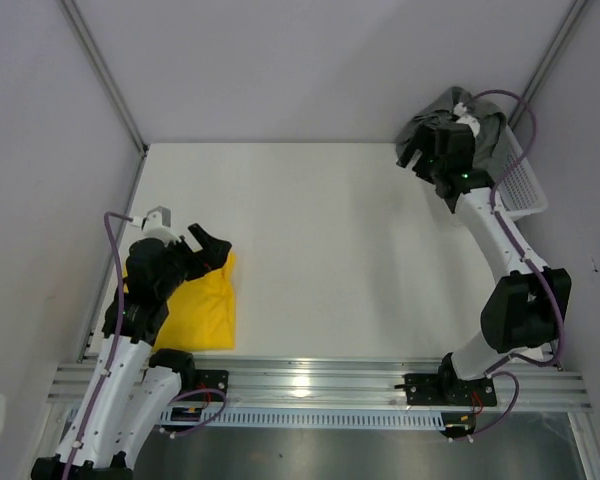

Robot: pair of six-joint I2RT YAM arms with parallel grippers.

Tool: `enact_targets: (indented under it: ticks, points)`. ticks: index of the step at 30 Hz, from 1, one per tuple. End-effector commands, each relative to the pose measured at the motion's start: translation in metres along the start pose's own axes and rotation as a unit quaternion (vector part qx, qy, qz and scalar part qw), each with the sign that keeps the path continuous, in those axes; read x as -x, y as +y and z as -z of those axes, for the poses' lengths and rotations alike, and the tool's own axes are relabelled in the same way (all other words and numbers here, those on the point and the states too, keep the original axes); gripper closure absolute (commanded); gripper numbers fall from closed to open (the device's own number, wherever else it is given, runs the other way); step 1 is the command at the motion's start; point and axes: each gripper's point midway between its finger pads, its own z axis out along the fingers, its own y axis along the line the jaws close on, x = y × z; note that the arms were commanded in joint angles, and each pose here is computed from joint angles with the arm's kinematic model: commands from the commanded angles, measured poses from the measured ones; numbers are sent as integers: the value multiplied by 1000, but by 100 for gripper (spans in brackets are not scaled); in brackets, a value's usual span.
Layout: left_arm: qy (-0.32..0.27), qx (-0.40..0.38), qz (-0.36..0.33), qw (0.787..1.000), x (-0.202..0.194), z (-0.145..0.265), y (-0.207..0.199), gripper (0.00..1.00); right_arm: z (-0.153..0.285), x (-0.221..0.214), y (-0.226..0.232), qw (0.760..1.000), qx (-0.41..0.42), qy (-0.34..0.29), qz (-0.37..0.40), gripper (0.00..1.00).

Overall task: Fold and stack the shorts
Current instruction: Grab the shorts from the pile

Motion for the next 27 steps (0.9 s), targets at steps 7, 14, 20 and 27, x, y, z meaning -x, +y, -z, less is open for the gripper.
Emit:
enact_targets:
  ticks: [7, 14, 20, 27]
  points:
    - [-9, -62, -9, 998, -20, -28, -40, 1, -66, 81, -107, 972, -151, -87, -157, 1]
    - [-9, -71, -38, 997, -45, -59, -55, 1, -131, 104, -130, 974, -188, -125, -38, 1]
    - [-3, -87, -39, 995, -69, -73, -53, 1, -169, 112, -141, 969, -195, -151, 26, 1]
    - [27, -96, -22, 995, -95, -82, -49, 1, -232, 91, -176, 954, -265, -131, 39, 1]
